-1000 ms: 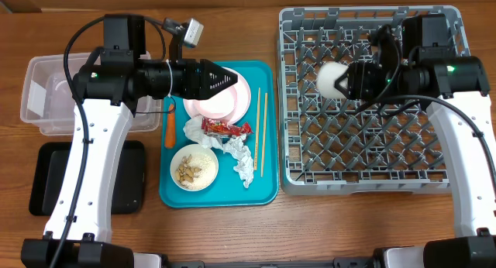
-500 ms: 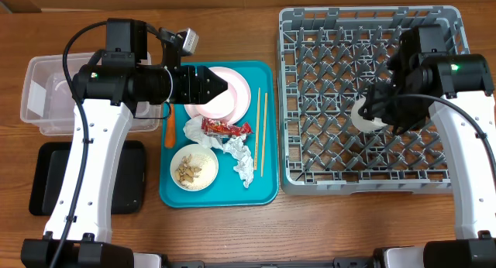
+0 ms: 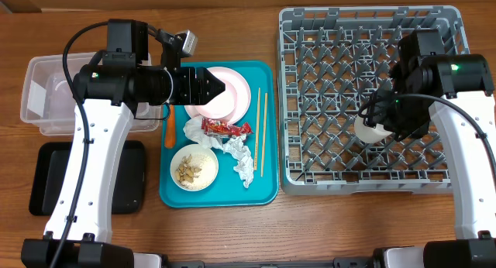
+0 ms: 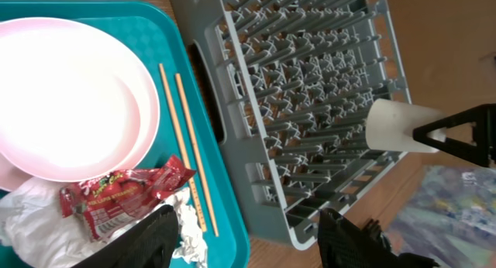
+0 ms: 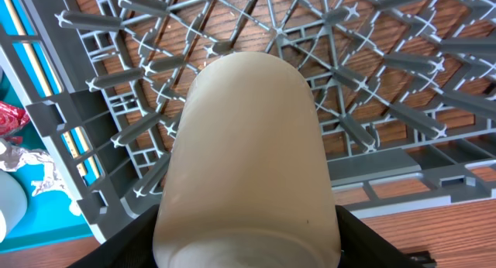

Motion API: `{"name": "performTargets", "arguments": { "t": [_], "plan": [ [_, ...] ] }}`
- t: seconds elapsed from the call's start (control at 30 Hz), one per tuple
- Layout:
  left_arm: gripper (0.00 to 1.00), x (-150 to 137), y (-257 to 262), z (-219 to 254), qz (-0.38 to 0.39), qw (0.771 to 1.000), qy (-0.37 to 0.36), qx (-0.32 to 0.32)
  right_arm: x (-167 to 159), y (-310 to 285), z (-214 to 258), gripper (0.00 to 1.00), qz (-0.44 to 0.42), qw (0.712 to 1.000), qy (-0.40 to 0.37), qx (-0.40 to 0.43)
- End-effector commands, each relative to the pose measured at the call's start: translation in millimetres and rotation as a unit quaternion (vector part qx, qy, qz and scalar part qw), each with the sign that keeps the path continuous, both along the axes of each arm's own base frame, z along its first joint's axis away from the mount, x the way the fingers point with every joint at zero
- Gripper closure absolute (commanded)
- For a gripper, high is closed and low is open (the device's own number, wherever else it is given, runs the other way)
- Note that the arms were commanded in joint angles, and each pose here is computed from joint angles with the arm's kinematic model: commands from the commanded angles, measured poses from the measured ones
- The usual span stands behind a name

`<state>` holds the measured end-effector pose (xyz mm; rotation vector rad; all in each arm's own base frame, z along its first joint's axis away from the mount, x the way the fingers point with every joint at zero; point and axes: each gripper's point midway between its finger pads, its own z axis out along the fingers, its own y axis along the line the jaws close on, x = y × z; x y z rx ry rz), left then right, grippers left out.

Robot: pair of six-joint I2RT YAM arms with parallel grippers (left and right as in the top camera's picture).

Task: Sort waste into correct bins and load items into the dishwasher
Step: 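Carry the cup with the right gripper and lower it into the rack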

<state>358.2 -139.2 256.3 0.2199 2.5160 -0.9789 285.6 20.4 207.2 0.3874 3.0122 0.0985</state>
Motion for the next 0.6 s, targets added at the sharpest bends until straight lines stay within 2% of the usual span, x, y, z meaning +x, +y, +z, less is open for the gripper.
{"name": "performTargets", "arguments": {
  "t": [0.0,0.57],
  "plan": [
    [0.39,1.0,-0.7,-4.9,-0.002,1.000,-0.002,0.019,-2.3,3.5,3.3,0.64,0.001,1.000,-0.004,0.003],
    [0.41,-1.2,-3.2,-7.7,-0.004,1.000,0.001,0.029,-8.5,22.1,-33.9,0.64,0.036,0.999,0.022,-0.002]
  ]
}}
